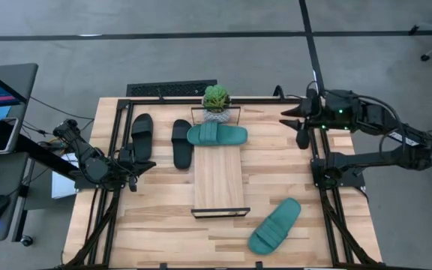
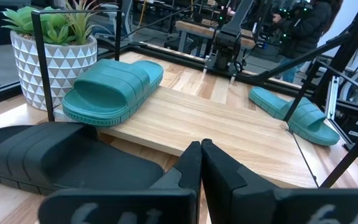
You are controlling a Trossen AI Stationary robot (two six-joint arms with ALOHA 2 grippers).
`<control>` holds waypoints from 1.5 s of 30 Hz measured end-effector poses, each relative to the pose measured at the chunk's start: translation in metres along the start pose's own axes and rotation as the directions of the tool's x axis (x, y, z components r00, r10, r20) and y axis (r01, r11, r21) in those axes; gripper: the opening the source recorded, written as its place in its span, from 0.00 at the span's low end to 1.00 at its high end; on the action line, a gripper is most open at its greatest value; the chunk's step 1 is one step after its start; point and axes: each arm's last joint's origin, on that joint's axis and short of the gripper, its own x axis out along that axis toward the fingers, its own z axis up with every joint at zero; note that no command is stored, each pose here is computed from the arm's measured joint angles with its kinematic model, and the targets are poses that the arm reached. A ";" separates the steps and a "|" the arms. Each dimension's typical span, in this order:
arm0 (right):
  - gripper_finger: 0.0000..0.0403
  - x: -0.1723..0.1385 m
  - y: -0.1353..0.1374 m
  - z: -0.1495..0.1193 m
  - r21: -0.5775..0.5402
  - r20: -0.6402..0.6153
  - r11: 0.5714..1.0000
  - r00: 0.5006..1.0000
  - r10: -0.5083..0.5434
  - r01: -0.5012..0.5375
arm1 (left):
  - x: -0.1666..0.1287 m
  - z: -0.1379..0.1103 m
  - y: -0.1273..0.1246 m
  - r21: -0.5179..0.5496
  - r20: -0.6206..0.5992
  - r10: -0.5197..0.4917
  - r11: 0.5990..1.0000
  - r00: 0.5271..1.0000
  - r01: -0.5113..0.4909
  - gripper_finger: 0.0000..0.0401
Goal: Pick and place slides into the shelf
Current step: Put the green slide on the shelf
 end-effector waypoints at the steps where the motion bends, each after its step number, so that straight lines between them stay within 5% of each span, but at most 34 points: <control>1: 0.29 -0.001 0.001 -0.002 -0.020 -0.013 1.000 1.000 0.018 -0.019 | 0.000 0.000 0.000 0.000 0.000 0.000 1.000 1.000 0.000 0.00; 8: 0.29 -0.003 0.007 -0.013 -0.109 -0.113 0.970 0.972 0.205 -0.217 | 0.000 0.000 0.000 0.000 0.000 0.000 1.000 1.000 0.000 0.00; 14: 0.29 -0.014 0.013 -0.024 -0.158 -0.166 0.890 0.900 0.404 -0.428 | 0.000 0.000 0.000 0.000 0.000 0.000 1.000 1.000 0.000 0.00; 23: 0.29 -0.035 0.018 -0.040 -0.209 -0.228 0.779 0.804 0.549 -0.591 | 0.000 0.000 0.000 0.000 0.000 0.000 1.000 1.000 0.000 0.00; 37: 0.29 -0.078 0.023 -0.060 -0.233 -0.140 0.662 0.698 0.702 -0.712 | 0.000 0.000 0.000 0.000 0.000 0.000 1.000 1.000 0.000 0.00; 45: 0.29 -0.090 0.023 -0.065 -0.230 -0.102 0.669 0.701 0.706 -0.707 | 0.000 0.000 0.000 0.000 0.000 0.000 1.000 1.000 0.000 0.00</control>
